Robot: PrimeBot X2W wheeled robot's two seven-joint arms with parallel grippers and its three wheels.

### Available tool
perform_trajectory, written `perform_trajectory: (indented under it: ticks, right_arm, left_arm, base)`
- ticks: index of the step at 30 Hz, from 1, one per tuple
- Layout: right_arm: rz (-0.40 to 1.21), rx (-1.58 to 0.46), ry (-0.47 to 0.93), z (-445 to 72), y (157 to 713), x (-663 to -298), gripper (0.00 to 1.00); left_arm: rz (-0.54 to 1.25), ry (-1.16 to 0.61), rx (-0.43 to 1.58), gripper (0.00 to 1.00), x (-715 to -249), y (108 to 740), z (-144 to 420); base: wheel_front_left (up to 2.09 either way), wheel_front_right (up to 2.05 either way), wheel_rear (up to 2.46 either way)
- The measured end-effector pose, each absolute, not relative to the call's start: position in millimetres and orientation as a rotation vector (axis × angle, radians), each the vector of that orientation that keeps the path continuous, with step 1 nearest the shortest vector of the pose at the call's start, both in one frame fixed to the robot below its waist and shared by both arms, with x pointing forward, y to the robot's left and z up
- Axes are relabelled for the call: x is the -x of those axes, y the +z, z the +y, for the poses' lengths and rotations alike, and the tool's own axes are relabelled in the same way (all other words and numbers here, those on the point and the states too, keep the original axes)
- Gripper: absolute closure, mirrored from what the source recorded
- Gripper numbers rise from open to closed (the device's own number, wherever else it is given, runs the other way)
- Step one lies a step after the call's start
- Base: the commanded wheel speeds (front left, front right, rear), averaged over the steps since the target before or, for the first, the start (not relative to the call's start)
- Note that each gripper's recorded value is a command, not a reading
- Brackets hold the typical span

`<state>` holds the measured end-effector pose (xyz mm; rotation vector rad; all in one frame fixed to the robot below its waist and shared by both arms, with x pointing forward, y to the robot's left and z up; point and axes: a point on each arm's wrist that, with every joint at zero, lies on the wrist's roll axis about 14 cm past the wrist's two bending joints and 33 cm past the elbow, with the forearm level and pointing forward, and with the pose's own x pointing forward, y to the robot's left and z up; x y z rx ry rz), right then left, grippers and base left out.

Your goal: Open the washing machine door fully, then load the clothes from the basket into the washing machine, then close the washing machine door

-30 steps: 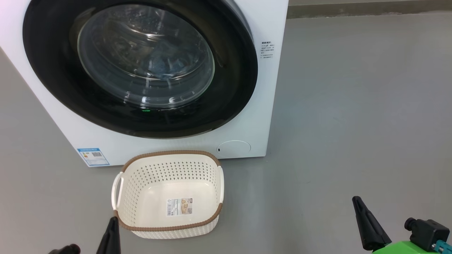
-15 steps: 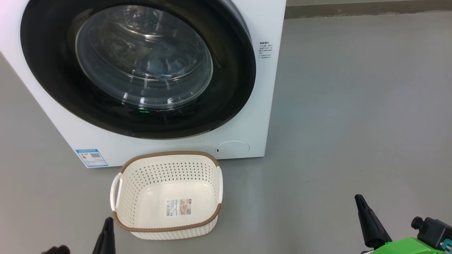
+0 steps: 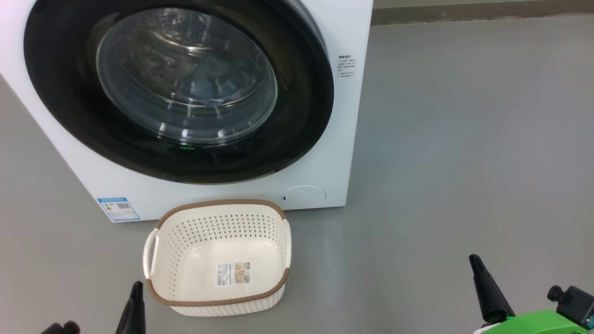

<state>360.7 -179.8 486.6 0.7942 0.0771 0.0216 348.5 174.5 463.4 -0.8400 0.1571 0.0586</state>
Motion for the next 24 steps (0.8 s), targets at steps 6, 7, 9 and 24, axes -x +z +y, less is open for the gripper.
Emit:
perform_trajectory:
  ticks: [6, 7, 9, 24]
  right_arm:
    - [0.068, -0.869, 0.016, -181.4, 489.3, -364.7, 1.0]
    - [0.068, -0.882, 0.013, -181.9, 488.8, -364.6, 1.0]
    - [0.072, -0.898, 0.007, -182.9, 487.0, -364.1, 1.0]
    - [0.076, -1.077, -0.019, -188.1, 484.1, -366.6, 1.0]
  left_arm:
    - [0.156, 0.061, 0.909, 1.0, -352.3, 465.0, 174.5]
    - [0.159, 0.063, 0.919, 1.0, -352.2, 464.3, 174.6]
    - [0.16, 0.06, 0.937, 1.0, -352.3, 464.1, 174.7]
    - [0.157, 0.069, 1.106, 1.0, -357.5, 465.2, 178.0]
  base:
    - [0.0, 0.0, 0.0]
    - [0.0, 0.0, 0.0]
    - [0.0, 0.0, 0.0]
    - [0.0, 0.0, 0.0]
